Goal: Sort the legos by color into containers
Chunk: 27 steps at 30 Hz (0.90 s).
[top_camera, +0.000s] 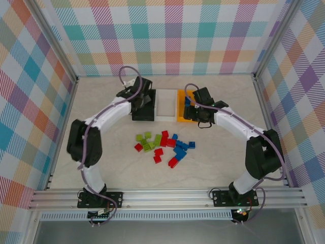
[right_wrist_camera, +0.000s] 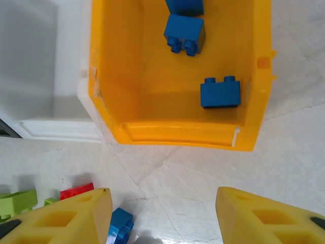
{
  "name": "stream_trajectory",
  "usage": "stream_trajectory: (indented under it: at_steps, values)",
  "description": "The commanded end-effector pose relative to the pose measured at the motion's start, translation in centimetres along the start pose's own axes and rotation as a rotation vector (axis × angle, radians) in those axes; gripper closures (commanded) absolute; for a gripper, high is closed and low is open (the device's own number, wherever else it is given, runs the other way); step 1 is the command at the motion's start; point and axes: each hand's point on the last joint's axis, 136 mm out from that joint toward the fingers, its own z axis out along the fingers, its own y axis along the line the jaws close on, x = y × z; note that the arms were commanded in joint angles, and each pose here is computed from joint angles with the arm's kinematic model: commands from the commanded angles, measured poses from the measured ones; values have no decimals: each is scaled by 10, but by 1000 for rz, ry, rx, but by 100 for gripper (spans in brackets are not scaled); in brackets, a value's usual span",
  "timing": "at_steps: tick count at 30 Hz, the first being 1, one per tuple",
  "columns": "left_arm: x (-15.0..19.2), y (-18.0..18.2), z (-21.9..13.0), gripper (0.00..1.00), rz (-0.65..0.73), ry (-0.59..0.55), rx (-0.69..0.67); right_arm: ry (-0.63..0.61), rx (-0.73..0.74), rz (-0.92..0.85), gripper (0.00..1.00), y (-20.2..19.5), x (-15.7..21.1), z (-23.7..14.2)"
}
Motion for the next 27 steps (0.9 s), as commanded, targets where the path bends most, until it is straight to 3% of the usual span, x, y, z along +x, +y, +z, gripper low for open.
stream_trajectory:
  at_steps: [1, 5, 7, 11, 21, 27]
  values:
    - [4, 15, 26, 73, 83, 26, -124, -32, -46, 13, 44, 8, -5, -15]
    - [4, 9, 42, 72, 99, 26, -148, -24, -68, 9, 43, 10, 2, -20]
    - [7, 7, 48, 67, 113, 42, -155, -11, -83, -3, 41, 12, 9, -22]
    - [12, 4, 46, 30, 119, 54, -148, 17, -116, -29, 34, 17, 26, -28]
    - [13, -15, -47, 0, 37, -1, 108, 187, -191, -204, 35, 48, 92, -27]
    - [68, 5, -100, 0, 90, 61, 221, 316, -227, -365, 31, 72, 153, -34]
